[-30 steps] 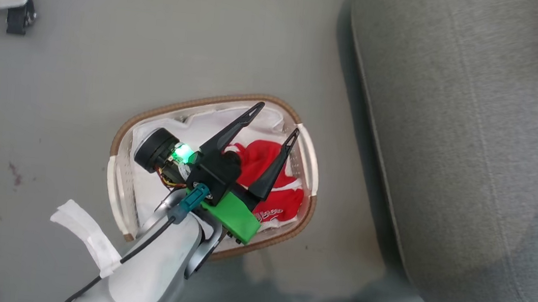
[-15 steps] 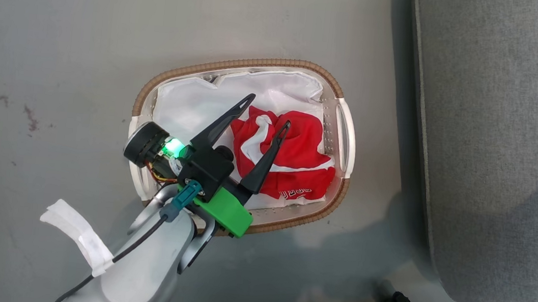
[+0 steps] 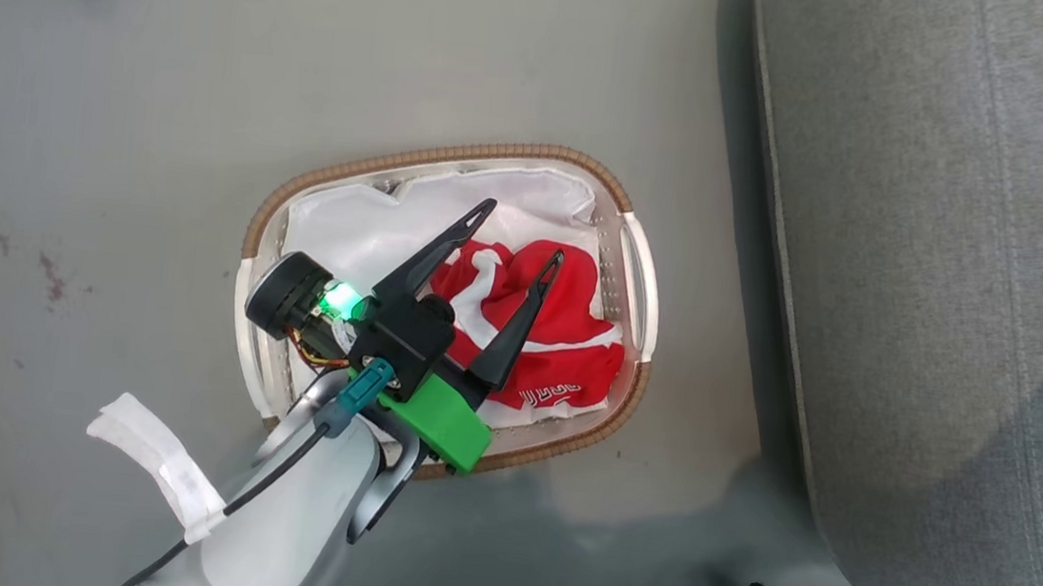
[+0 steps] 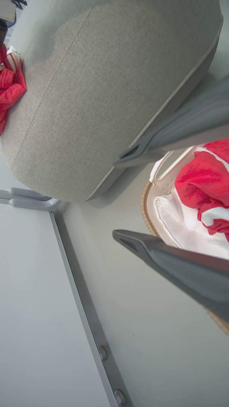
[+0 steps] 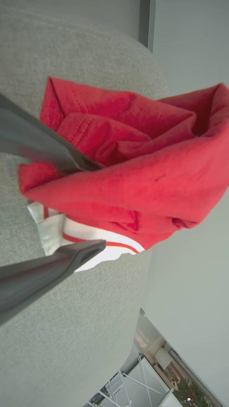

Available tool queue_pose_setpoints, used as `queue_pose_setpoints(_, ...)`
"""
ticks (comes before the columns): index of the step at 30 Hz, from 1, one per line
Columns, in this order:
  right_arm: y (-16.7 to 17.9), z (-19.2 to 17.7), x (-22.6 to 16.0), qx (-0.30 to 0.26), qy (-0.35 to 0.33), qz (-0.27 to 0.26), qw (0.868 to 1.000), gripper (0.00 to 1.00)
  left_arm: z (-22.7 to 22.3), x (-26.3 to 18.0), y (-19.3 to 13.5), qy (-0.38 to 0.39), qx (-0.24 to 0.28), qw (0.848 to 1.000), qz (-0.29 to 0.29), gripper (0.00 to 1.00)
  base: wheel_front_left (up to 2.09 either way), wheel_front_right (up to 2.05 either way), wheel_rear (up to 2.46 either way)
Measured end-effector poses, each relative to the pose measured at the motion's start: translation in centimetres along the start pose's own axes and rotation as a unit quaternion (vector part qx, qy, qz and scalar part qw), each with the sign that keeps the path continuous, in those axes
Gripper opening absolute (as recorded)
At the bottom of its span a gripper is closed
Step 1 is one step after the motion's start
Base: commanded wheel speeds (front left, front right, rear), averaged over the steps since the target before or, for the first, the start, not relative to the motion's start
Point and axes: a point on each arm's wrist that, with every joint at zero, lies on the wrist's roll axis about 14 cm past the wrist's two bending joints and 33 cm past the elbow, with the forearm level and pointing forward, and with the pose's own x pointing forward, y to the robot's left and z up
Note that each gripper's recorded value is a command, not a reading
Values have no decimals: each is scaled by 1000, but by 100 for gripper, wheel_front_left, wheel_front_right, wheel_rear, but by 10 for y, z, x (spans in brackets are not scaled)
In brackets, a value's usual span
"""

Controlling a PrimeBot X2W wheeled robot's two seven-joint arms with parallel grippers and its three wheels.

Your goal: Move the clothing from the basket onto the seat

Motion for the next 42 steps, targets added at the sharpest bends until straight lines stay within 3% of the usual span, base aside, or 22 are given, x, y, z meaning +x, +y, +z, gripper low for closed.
queue_pose_setpoints(12,-8,22,-46,-5,-22,31,999,100,51,-14,-8,-42,4,999,28,100,0,0,0)
queue_pose_setpoints(17,-14,62,-53,-4,-71,39,997,100,74,-32,-2,-65,7,996,64,100,0,0,0)
queue_pose_setpoints(24,3,120,-67,25,-145,67,987,100,100,-70,11,-96,11,987,129,100,0,0,0)
queue_pose_setpoints(33,75,152,-109,100,-190,146,966,100,121,-141,46,-134,12,959,249,100,0,0,0)
queue_pose_setpoints(42,134,151,-163,153,-188,211,947,100,121,-212,63,-156,8,929,337,100,0,0,0)
